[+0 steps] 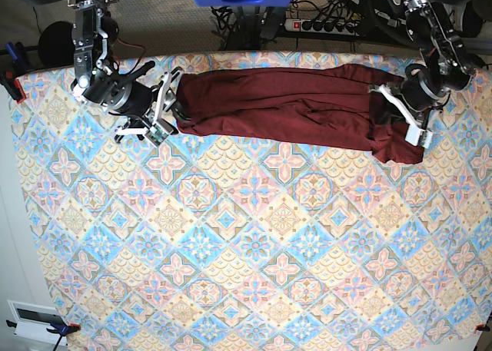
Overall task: Layout the t-shirt on the table in an organized manner, then fold the t-shirt properly
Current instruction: 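Fold the shirt end with the left gripper toward the right gripper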
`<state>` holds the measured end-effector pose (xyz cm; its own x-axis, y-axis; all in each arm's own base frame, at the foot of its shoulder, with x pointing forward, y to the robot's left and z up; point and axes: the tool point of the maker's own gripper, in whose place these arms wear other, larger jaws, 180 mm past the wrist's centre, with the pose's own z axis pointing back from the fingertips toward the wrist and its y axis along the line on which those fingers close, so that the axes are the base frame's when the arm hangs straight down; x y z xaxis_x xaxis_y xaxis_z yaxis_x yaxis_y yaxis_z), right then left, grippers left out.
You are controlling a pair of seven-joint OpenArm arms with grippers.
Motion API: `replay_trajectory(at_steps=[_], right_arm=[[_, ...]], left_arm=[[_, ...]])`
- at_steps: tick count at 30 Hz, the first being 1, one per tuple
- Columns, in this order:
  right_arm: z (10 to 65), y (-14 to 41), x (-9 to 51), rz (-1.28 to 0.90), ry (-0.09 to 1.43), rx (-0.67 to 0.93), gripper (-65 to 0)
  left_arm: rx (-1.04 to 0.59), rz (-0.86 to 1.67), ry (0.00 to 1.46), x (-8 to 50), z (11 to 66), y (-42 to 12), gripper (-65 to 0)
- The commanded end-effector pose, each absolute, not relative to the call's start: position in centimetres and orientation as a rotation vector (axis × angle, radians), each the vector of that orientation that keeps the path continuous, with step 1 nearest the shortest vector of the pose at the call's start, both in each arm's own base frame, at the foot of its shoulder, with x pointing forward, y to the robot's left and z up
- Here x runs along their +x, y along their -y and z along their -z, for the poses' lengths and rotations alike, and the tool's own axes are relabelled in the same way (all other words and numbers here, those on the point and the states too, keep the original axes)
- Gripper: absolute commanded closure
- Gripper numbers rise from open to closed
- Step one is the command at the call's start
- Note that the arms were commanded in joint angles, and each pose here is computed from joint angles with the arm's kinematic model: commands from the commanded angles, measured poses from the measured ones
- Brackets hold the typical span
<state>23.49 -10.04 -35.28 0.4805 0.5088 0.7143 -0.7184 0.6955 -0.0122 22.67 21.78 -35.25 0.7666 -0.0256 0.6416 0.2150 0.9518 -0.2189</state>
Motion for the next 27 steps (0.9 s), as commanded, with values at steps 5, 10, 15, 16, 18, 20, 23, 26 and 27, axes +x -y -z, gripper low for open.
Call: replay_trajectory(at_steps=[5,10,15,16,18,20,23,26,27], right_arm=[[34.1,9.9,24.1,-0.771,0.805,0.314,-20.2],[33.8,9.9,24.5,-0.773,0.817,0.309,-20.2],[33.8,9.9,24.5,-0.772,0.815,0.310,-20.2],[33.8,9.9,24.6,-0.773,0.817,0.309,-20.3],[33.8,9.9,24.6,-0.772,0.815,0.309,-20.3],[33.8,9.9,24.6,-0.772,0.815,0.309,-20.3],[33.9,10.0,24.5,-0.772,0.809,0.308,-20.5],[34.2,9.9,24.2,-0.773,0.798,0.312,-20.5],[34.2,9.9,24.2,-0.774,0.795,0.310,-20.5]], left_arm=[[-0.343,0.214,0.701,23.3,34.8,-19.1,-0.4],[-0.375,0.257,0.668,23.0,35.4,-17.5,-2.7],[-0.387,0.301,0.620,22.3,35.6,-16.9,-13.5],[-0.396,0.314,0.629,22.4,35.1,-17.1,-15.3],[-0.468,0.322,0.650,22.0,34.0,-16.7,-18.6],[-0.537,0.342,0.681,22.3,32.2,-16.9,-19.6],[-0.527,0.332,0.718,23.4,30.9,-18.4,-19.7],[-0.450,0.237,0.768,24.2,30.2,-22.3,-19.7],[-0.421,0.203,0.777,24.3,30.2,-23.7,-19.7]])
